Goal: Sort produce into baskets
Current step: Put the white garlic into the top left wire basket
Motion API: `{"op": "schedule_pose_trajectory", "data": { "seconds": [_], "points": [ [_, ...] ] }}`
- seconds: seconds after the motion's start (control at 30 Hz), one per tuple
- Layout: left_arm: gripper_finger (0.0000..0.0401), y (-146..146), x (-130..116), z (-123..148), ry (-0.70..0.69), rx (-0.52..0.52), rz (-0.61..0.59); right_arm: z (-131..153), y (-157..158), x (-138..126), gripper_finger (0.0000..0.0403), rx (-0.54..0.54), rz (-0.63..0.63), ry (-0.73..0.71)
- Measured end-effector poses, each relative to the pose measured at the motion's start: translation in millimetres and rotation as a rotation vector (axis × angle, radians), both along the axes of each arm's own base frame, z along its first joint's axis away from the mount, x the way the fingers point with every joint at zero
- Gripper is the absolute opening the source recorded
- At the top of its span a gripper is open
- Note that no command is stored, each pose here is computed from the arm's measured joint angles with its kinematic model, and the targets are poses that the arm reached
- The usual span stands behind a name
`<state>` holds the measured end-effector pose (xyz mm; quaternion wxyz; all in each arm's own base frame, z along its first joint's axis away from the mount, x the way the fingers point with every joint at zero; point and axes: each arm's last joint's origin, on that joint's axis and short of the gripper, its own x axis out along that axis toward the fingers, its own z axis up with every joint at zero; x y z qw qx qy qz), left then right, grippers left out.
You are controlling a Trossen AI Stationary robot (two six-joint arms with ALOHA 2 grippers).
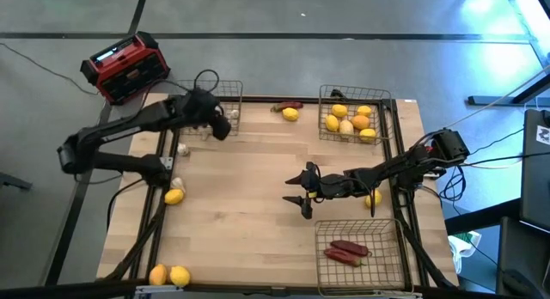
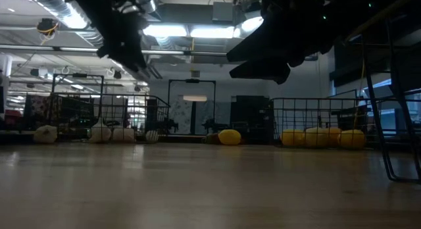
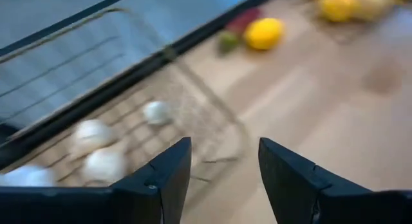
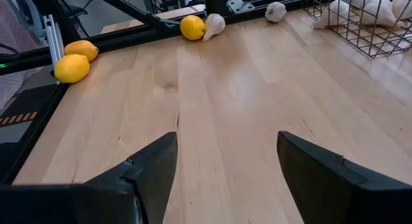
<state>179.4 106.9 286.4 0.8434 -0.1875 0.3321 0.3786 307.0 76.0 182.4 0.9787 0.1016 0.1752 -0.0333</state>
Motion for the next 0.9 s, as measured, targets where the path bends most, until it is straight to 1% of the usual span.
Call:
{"op": "schedule_pose_trajectory", "data": {
  "seconds": [0.17,0.33,0.53,0.73,0.83,0.9],
  "points": [
    [0.0178,-28.4,9.0,-0.1,0.012,-0.021,-0.133,0.0,0.0,0.0,0.0264,0.001,0.000,0.000],
    [0.0178,-53.1,16.9,-7.5,0.057,-0.086,-0.208,0.0,0.0,0.0,0.0264,0.005,-0.002,-0.001],
    [0.0178,-78.2,21.8,-18.8,0.092,-0.160,-0.248,0.2,0.0,0.1,0.0264,0.005,-0.002,-0.002],
    [0.0178,-94.9,17.3,-40.7,0.127,-0.239,-0.224,0.2,0.0,0.1,0.0264,0.007,-0.003,-0.002],
    [0.0178,-103.5,15.0,-49.8,0.149,-0.304,-0.263,0.1,0.0,0.0,0.0264,0.007,-0.003,-0.001],
    [0.0178,-109.7,14.4,-54.7,0.168,-0.323,-0.281,0.2,0.0,0.1,0.0264,0.004,-0.002,-0.002]
  ]
}}
